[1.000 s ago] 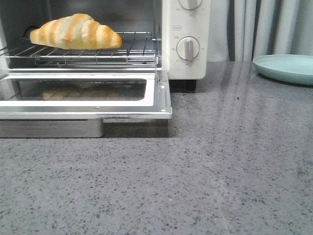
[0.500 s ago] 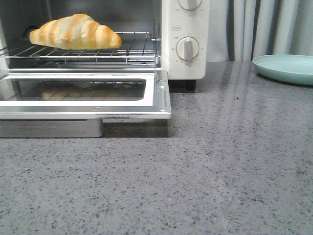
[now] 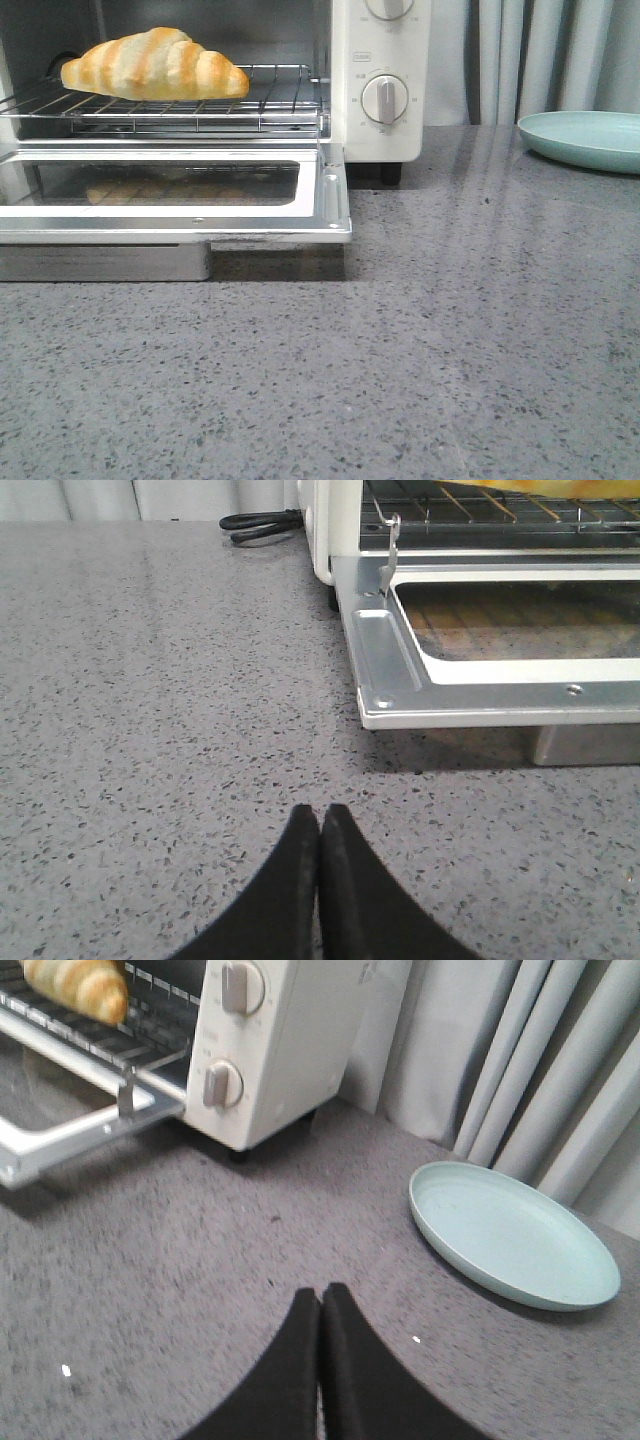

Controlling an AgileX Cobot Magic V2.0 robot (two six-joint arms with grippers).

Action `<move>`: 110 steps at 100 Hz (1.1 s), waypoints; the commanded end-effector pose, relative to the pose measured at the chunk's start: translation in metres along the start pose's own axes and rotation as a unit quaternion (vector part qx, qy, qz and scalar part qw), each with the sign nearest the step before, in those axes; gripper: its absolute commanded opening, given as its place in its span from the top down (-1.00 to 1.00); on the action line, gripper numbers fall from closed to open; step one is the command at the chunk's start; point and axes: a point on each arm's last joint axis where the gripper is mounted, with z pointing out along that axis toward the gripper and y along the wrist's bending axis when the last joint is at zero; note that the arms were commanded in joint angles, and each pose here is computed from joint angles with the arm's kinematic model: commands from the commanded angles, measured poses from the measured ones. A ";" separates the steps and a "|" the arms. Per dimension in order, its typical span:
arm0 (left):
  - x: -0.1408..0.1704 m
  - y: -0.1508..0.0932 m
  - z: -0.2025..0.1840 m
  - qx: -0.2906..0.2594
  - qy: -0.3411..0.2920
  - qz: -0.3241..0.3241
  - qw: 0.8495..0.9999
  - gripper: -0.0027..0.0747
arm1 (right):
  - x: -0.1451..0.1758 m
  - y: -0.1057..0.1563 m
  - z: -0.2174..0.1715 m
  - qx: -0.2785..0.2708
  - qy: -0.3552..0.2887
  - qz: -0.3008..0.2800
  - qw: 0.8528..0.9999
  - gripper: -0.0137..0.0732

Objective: Put bread in oven

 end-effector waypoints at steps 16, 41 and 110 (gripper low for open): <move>-0.001 0.001 0.000 -0.006 -0.042 -0.009 0.999 0.99 | 0.034 0.025 0.028 0.035 -0.046 0.136 0.989 0.84; -0.001 0.001 0.000 -0.006 -0.042 -0.009 0.999 0.99 | 0.087 0.030 0.037 0.124 0.021 0.190 0.974 0.84; -0.001 0.001 0.000 -0.006 -0.042 -0.009 0.999 0.99 | 0.098 0.032 0.030 0.144 0.064 0.201 0.967 0.84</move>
